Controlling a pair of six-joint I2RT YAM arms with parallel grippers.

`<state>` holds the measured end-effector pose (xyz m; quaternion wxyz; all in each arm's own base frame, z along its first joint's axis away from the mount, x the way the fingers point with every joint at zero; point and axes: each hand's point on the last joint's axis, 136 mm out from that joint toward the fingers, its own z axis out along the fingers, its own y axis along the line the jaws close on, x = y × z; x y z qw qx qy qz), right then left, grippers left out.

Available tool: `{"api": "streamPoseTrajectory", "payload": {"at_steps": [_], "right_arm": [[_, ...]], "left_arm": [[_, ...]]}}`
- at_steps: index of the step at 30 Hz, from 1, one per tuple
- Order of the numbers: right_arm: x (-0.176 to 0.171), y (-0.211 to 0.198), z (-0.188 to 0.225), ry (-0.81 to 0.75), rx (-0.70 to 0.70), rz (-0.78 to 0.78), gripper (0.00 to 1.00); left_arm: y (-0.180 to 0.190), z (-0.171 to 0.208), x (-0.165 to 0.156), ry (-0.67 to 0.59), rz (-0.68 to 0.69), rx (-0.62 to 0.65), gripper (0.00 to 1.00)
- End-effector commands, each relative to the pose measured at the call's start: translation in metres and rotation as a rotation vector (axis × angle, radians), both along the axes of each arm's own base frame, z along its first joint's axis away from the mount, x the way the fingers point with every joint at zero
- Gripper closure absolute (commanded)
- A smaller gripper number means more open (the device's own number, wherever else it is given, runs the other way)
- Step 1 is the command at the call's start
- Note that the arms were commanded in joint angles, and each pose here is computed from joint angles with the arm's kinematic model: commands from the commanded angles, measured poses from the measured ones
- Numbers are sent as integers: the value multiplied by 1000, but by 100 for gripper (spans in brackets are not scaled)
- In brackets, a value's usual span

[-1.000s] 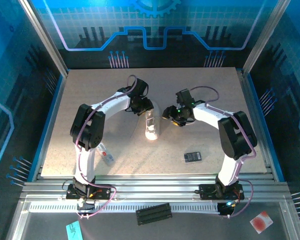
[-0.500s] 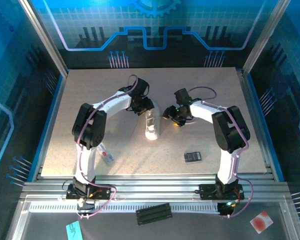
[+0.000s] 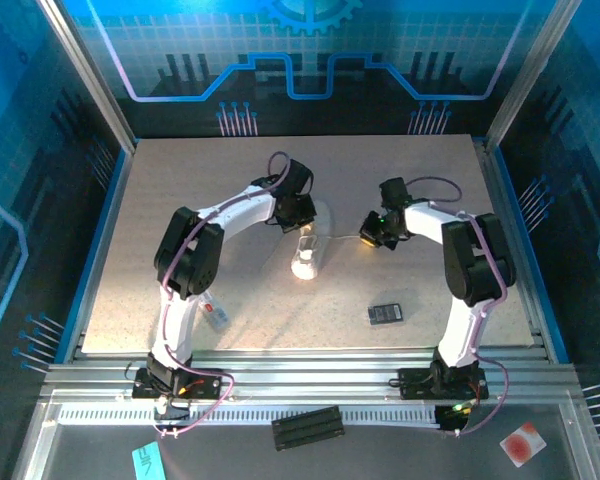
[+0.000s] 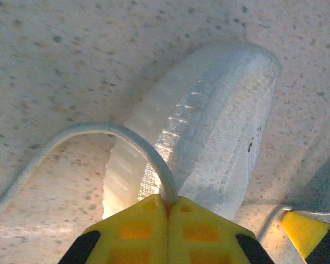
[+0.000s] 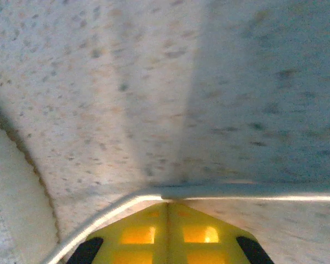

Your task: Tie the shoes

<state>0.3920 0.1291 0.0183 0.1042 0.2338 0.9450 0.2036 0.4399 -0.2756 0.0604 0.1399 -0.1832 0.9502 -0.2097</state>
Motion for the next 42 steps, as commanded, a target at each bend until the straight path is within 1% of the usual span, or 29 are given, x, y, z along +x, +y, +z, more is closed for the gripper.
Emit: {"api": "streamPoseTrajectory", "payload": {"at_steps": [1, 4, 7, 8, 9, 11, 14, 17, 21, 25, 30, 33, 37, 39, 42], "right_arm": [[-6, -31, 13, -31, -29, -23, 100], [-8, -46, 21, -51, -36, -38, 100], [-9, -52, 30, -65, -47, -39, 100], [-9, -52, 33, -67, -47, -39, 95], [-10, -50, 35, -66, -45, -36, 87], [-14, -45, 38, -63, -48, -25, 64], [-21, -36, 38, -50, -68, -4, 49], [-29, -19, 37, -27, -41, 9, 46], [-37, 13, 44, -41, -15, 53, 44], [-35, 35, 43, -31, 33, 62, 44], [-30, 42, 28, 24, -38, 93, 39], [-36, 47, 20, 83, -56, 95, 38], [-45, 56, 22, 90, -66, 85, 32], [-45, 64, 24, 92, -61, 86, 27], [-44, 74, 22, 96, -67, 97, 25]], "left_arm": [[-38, 29, -33, 7, -80, -58, 100], [-39, 38, -43, -5, -74, -62, 100], [-31, 38, -51, -2, -42, -77, 100], [-27, 35, -53, -3, -32, -69, 100], [-23, 33, -54, 0, -26, -65, 100], [-18, 26, -56, 21, -16, -64, 100], [-10, 16, -56, 43, 3, -70, 100], [-3, 7, -56, 59, 27, -69, 100], [7, -6, -58, 100, 72, -80, 100], [13, -11, -62, 114, 91, -75, 100], [17, -8, -65, 103, 100, -75, 100], [20, -7, -66, 99, 98, -68, 99], [21, -4, -65, 87, 93, -67, 98], [20, -5, -64, 81, 92, -72, 98], [20, -9, -64, 84, 88, -76, 98]]}}
